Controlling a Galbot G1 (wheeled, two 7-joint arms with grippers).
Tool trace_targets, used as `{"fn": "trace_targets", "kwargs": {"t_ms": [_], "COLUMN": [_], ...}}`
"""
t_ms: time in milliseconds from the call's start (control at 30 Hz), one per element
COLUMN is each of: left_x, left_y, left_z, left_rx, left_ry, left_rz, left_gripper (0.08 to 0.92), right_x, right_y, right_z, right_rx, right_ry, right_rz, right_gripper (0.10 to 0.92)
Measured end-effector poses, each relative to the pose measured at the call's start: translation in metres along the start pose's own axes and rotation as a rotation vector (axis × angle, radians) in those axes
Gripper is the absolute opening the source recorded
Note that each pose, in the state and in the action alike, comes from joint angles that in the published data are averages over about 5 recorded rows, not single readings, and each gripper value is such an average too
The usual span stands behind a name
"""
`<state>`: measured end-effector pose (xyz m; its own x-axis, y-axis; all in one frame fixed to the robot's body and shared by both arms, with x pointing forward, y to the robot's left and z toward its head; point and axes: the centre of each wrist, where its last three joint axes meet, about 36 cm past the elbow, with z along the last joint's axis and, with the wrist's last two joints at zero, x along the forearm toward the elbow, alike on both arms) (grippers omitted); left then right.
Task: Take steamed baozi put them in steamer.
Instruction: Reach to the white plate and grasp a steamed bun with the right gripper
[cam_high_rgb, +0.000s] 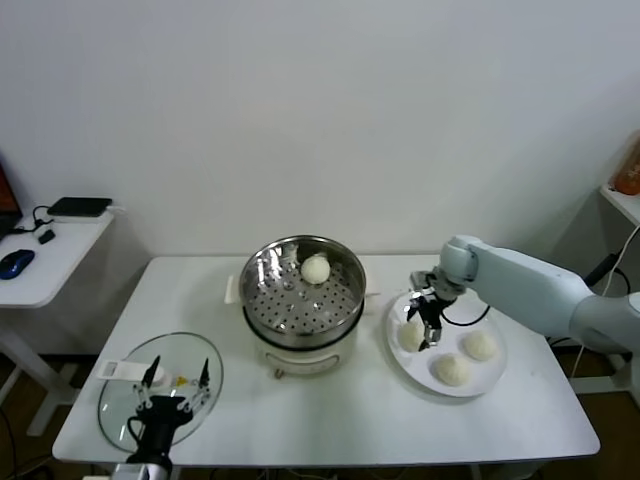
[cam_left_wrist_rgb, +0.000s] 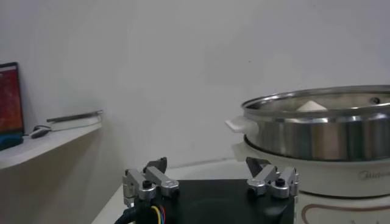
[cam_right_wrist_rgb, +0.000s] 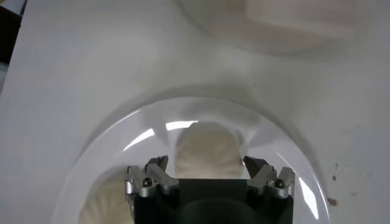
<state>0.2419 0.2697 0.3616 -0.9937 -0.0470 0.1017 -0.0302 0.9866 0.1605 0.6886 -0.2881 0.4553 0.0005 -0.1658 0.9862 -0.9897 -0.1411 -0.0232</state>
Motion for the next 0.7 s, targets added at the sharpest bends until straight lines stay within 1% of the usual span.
{"fn": "trace_targets", "kwargs": {"t_ms": [267, 367, 533, 700], "left_x": [0.0007, 0.0008, 0.0014, 0.002], "left_y": [0.0006, 0.0009, 0.0011, 0.0005], "left_z": [0.0019, 0.0019, 0.002, 0.0014], "left_rx": [0.001, 0.001, 0.002, 0.009], "left_ry": [0.005, 0.005, 0.006, 0.004], "left_rz": [-0.002, -0.003, -0.004, -0.003], "left_gripper": [0.823, 0.823, 0.823, 0.823], "right_x": [-0.0045, -0.0053, -0.0068, -0.0064], "right_y": [0.0003, 0.0002, 0.0009, 0.0019], "right_z": [-0.0002, 0.0002, 0.0021, 0.0042], "right_rx": [0.0, -0.002, -0.007, -0.011], "right_ry": [0.005, 0.003, 0.003, -0.001], "right_rz": [-0.002, -0.001, -0.001, -0.001], "right_gripper": [0.816, 0.77, 0.665, 0.633]}}
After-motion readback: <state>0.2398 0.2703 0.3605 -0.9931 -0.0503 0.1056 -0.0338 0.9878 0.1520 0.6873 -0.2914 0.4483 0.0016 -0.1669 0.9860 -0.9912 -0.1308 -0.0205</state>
